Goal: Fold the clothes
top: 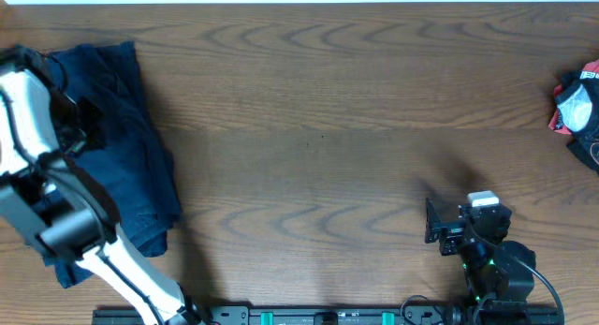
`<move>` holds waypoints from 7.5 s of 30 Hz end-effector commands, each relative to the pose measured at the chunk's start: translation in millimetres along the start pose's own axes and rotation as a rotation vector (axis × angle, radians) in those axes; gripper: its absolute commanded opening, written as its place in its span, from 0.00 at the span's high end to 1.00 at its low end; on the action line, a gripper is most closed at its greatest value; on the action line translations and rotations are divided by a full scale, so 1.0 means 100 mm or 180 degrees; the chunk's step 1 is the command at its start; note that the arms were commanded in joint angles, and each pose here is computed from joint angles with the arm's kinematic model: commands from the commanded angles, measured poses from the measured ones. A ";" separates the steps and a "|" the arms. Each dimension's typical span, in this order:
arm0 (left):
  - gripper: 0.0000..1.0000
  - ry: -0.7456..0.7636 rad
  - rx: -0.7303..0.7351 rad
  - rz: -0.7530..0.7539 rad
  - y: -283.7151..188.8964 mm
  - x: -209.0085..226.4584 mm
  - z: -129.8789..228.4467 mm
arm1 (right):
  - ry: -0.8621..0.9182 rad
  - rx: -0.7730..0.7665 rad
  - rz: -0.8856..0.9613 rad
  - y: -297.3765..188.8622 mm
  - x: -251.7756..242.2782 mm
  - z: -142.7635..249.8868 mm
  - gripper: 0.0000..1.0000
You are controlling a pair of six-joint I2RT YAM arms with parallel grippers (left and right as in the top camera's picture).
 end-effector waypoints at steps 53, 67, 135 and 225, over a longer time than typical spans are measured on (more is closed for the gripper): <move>0.94 -0.1005 0.0216 0.0222 0.60 1.36 -0.29 | 0.0042 -0.0005 0.0031 0.00 -0.01 0.01 0.01; 0.94 -0.0087 -0.0179 0.0153 0.07 0.17 -0.31 | 0.0041 -0.0005 0.0031 0.00 -0.01 0.01 0.01; 0.94 0.1030 -0.0029 -0.0538 0.51 -0.61 0.47 | 0.0041 -0.0005 0.0031 0.00 -0.01 0.01 0.01; 0.94 0.0958 0.0093 -0.0757 0.61 -0.69 0.56 | 0.0041 -0.0005 0.0031 0.00 -0.01 0.01 0.01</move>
Point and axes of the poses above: each gripper's point midway between its finger pads, its own y axis out along the fingers, its own x axis along the line the jaws close on, z = x × y, the point moved 6 cm from there along -y, back along the fingers, and after that the axes turned 8 degrees about y, right-handed, at the moved point
